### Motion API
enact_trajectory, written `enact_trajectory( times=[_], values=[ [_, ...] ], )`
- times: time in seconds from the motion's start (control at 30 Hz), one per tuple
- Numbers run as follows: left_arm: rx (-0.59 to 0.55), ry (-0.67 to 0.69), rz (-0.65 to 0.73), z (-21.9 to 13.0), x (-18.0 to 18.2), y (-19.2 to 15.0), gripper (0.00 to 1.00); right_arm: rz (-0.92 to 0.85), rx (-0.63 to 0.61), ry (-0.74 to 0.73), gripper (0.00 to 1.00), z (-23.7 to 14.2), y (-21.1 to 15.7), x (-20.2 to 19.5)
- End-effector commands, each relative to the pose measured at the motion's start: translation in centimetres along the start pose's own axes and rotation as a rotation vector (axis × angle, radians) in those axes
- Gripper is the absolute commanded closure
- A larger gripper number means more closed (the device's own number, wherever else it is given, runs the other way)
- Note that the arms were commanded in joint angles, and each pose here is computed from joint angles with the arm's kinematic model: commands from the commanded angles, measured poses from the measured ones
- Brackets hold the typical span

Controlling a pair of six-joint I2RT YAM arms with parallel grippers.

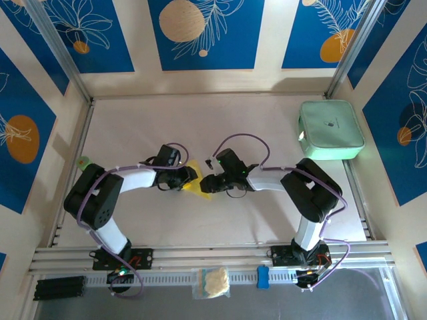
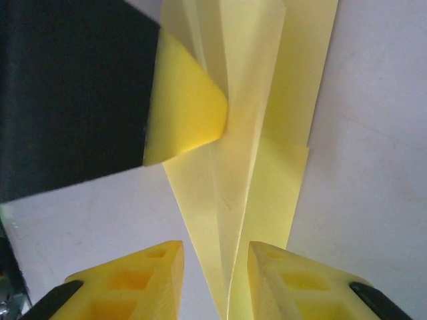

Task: Fold a paper plane with a square sheet of paper (pick it up from the middle)
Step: Fourth fold the wing at the center of the table.

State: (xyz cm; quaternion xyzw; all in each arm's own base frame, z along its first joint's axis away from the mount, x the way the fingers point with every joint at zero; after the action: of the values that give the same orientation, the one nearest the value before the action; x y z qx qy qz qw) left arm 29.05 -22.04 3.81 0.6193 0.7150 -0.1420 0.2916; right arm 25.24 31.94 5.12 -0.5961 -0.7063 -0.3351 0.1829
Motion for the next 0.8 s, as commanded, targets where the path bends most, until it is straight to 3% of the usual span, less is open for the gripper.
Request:
enact_trajectory(
  times=[0.0, 0.77],
  values=[
    [0.124, 0.232, -0.096, 1.0, 5.5, -3.5, 0.59, -0.022, -0.010, -0.071, 0.69, 0.0, -0.4, -0.7],
    [0.132, 0.260, -0.122, 0.9, 6.1, -3.8, 0.56, -0.029, 0.013, -0.030, 0.84, 1.0, -0.4, -0.7]
  ],
)
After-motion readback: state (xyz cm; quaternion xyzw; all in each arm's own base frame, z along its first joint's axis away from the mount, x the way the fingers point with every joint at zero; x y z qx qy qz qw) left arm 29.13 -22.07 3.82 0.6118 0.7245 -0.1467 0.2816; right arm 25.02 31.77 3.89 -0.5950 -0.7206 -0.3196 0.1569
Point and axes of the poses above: each hand's point on the last joint's axis, 136 mm out from that joint toward the fingers, its own z axis out along the fingers, its own x axis along the line the jaws close on, y = z × x, the point moved 2 cm from there along -z, back along the fingers, and after that the axes turned 13 degrees about z, right-handed, at the moved point
